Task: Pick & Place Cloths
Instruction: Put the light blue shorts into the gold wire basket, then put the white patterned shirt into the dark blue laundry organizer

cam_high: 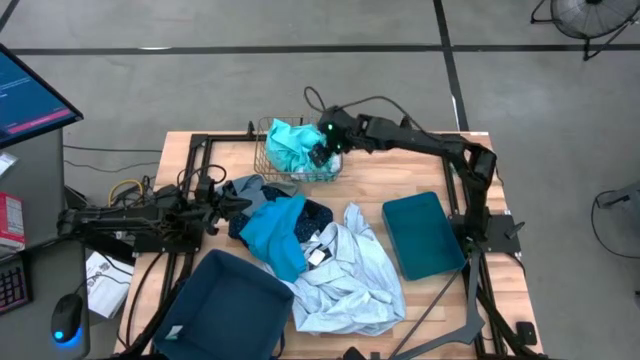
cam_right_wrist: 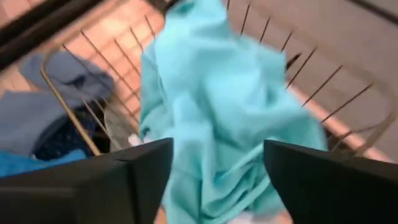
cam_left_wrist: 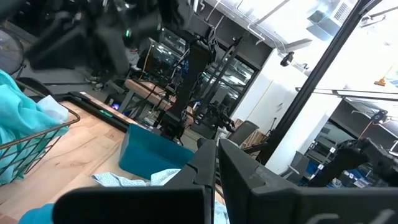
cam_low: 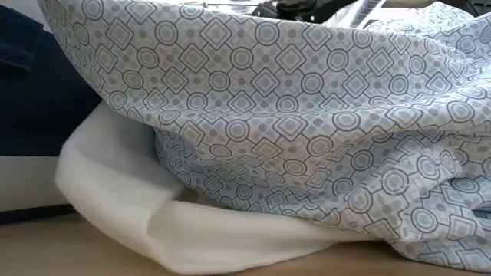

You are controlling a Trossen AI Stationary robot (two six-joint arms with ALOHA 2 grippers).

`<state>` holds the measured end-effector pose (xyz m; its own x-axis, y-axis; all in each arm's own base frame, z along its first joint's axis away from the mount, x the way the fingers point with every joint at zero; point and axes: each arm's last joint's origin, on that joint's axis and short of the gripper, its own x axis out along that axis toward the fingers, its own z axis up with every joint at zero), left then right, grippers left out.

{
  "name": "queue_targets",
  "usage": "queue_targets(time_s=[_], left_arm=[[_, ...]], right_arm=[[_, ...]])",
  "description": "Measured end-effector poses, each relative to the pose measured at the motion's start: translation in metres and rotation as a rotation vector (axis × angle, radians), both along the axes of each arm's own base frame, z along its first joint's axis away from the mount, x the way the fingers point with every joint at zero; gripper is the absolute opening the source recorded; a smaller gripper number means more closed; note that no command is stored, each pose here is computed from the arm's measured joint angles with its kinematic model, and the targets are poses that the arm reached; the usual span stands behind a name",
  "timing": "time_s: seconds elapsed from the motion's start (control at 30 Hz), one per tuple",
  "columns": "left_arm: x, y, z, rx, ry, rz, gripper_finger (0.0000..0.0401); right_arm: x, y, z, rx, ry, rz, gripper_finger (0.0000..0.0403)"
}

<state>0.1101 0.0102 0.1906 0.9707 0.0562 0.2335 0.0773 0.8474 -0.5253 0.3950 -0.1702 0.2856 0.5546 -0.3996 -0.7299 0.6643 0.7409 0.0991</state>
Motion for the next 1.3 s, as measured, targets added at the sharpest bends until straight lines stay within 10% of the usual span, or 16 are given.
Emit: queue_targets(time_s=[0.33,0.57,0.87,1.3], left_arm=[[0.0,0.0,0.0,0.001,0.0,-0.004,0.0004],[0.0,0.0,0.0,0.001,0.0,-0.003,0.0004],[0.0,0.0,0.0,0.0,0.0,0.001,0.0004],[0.0,0.0,0.0,0.0,0.001,0.001,0.0004]], right_arm=[[-0.014,-0.011,0.046,0.086,-0.017,0.065,0.027],[-0.052,0.043,0.091,0.209,0.197,0.226,0.027],[-0.07,0.15,0.073,0.191,0.543,0.278,0.0269],[-0.097,0.303,0.001,0.251,0.424,0.737,0.0269]])
